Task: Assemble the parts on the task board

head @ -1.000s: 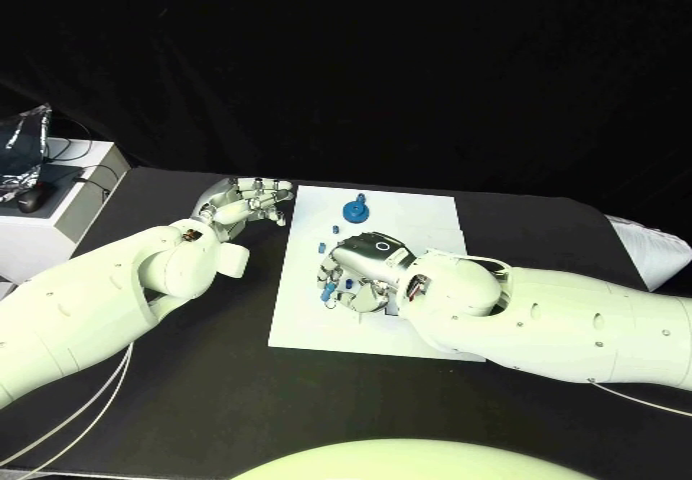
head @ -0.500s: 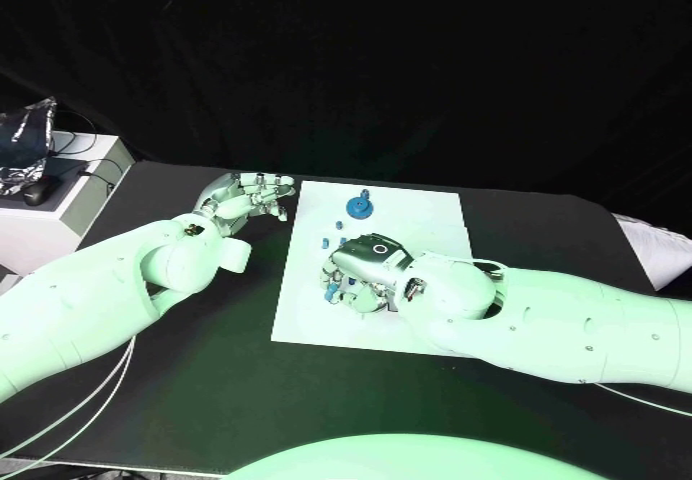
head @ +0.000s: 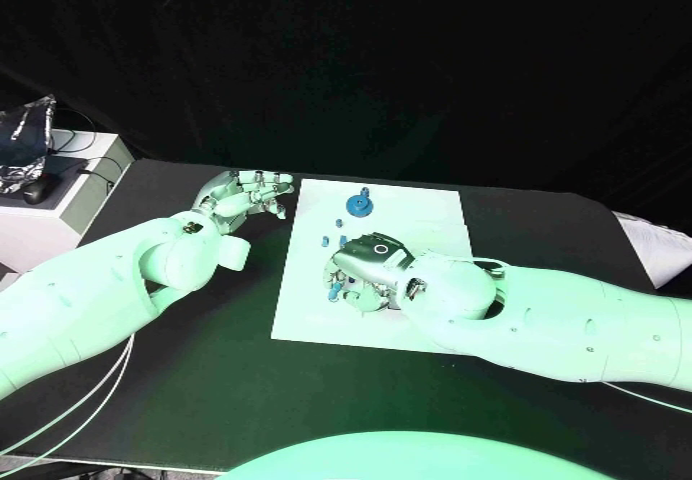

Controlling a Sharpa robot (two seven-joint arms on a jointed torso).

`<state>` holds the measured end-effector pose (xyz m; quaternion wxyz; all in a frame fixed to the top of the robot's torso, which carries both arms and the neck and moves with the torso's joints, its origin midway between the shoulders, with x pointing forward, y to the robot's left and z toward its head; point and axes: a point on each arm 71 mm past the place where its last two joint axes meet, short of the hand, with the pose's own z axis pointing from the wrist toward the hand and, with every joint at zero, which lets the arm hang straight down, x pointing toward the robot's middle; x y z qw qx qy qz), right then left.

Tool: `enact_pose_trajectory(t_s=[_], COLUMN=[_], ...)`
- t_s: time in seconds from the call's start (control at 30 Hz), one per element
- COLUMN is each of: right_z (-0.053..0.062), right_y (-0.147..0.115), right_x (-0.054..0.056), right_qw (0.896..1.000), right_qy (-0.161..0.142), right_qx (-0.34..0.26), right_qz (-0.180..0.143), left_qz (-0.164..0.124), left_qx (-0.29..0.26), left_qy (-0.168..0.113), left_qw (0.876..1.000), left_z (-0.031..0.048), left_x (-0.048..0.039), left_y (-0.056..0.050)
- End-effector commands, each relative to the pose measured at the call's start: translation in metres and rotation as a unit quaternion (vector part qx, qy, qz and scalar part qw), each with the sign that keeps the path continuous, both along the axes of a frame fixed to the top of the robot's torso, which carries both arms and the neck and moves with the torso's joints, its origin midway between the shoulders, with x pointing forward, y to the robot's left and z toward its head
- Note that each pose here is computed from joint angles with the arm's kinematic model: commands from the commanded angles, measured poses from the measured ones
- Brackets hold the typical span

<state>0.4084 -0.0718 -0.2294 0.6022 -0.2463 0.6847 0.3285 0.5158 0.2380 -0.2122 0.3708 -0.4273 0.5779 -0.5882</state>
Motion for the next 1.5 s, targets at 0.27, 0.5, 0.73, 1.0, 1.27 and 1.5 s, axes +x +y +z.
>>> enact_pose_trajectory(t_s=[0.27,0.5,0.73,1.0,1.27,1.5], right_z=[-0.004,-0.007,-0.012,-0.014,-0.009,-0.003], right_y=[0.0,0.001,0.003,0.002,-0.003,-0.014], right_x=[0.0,-0.001,-0.002,-0.001,-0.003,-0.006], right_qw=[1.0,1.0,1.0,1.0,1.0,0.999], right_qy=[-0.002,0.001,0.005,0.011,0.001,-0.013], right_qx=[-0.021,-0.022,-0.021,-0.008,0.023,0.045], right_qz=[0.004,0.006,0.008,0.008,0.006,-0.007], left_qz=[-0.006,-0.006,-0.006,-0.005,-0.003,-0.001], left_qx=[-0.006,-0.006,-0.006,-0.005,-0.004,-0.003], left_qy=[-0.002,-0.002,-0.002,-0.002,-0.002,-0.002], left_qw=[1.0,1.0,1.0,1.0,1.0,1.0], left_z=[0.001,0.0011,0.0012,0.0014,0.0014,0.0012], left_x=[-0.0003,-0.0003,-0.0005,-0.0007,-0.0007,-0.0005], left_y=[-0.002,-0.001,-0.001,0.0,0.001,0.002])
